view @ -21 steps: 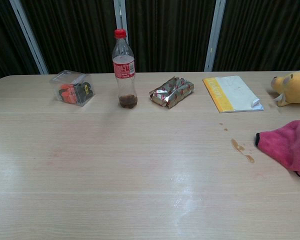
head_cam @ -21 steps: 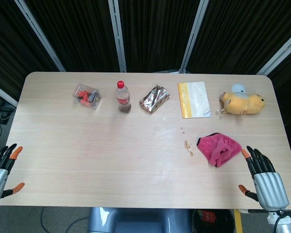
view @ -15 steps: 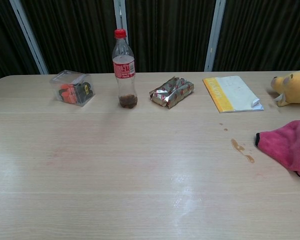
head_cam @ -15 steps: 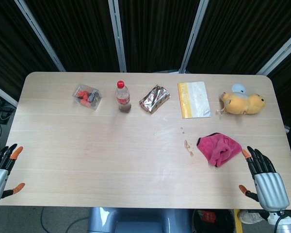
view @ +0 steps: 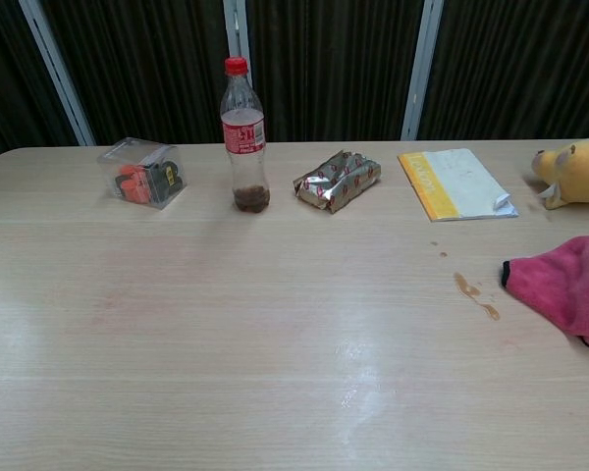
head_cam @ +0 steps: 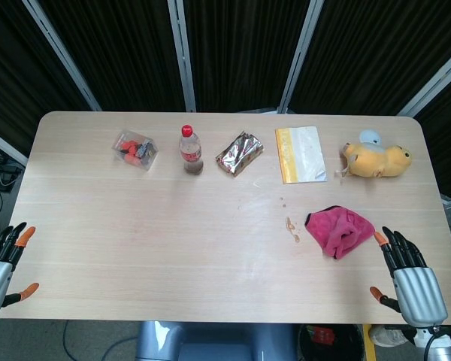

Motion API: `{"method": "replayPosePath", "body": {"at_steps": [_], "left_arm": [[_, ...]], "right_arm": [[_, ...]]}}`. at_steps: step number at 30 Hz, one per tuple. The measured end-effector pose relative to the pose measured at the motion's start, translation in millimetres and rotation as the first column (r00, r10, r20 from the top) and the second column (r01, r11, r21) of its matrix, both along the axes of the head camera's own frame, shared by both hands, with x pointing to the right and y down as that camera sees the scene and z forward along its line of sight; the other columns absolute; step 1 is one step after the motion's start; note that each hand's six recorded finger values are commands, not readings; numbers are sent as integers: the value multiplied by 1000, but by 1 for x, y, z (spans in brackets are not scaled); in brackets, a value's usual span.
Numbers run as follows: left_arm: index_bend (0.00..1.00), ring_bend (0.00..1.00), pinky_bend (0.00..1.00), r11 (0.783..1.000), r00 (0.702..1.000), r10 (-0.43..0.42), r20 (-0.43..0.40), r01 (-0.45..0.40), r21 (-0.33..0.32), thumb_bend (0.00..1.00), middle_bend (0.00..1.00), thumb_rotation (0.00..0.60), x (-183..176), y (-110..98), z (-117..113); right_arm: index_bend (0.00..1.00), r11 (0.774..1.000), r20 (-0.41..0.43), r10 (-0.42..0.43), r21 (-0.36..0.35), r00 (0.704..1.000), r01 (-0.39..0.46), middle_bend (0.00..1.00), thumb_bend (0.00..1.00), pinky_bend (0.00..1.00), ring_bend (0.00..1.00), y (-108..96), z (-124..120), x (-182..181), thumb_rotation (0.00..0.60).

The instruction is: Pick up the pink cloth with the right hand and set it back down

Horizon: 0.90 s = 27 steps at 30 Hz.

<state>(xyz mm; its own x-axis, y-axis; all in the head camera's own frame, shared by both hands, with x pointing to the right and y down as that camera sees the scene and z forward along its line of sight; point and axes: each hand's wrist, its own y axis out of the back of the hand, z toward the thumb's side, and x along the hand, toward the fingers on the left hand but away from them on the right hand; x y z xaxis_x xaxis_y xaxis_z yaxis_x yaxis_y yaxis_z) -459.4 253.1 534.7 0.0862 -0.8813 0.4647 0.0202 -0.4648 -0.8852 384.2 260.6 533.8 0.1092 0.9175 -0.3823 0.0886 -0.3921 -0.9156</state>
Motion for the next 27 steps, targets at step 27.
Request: {"method": "replayPosePath", "body": {"at_steps": [27], "left_arm": [[0, 0, 0, 1000, 1000, -10, -7, 10, -17, 0, 0, 600, 0, -1, 4]], "right_arm": [[29, 988, -63, 62, -136, 996, -70, 0, 0, 141, 0, -38, 62, -22, 600]]}}
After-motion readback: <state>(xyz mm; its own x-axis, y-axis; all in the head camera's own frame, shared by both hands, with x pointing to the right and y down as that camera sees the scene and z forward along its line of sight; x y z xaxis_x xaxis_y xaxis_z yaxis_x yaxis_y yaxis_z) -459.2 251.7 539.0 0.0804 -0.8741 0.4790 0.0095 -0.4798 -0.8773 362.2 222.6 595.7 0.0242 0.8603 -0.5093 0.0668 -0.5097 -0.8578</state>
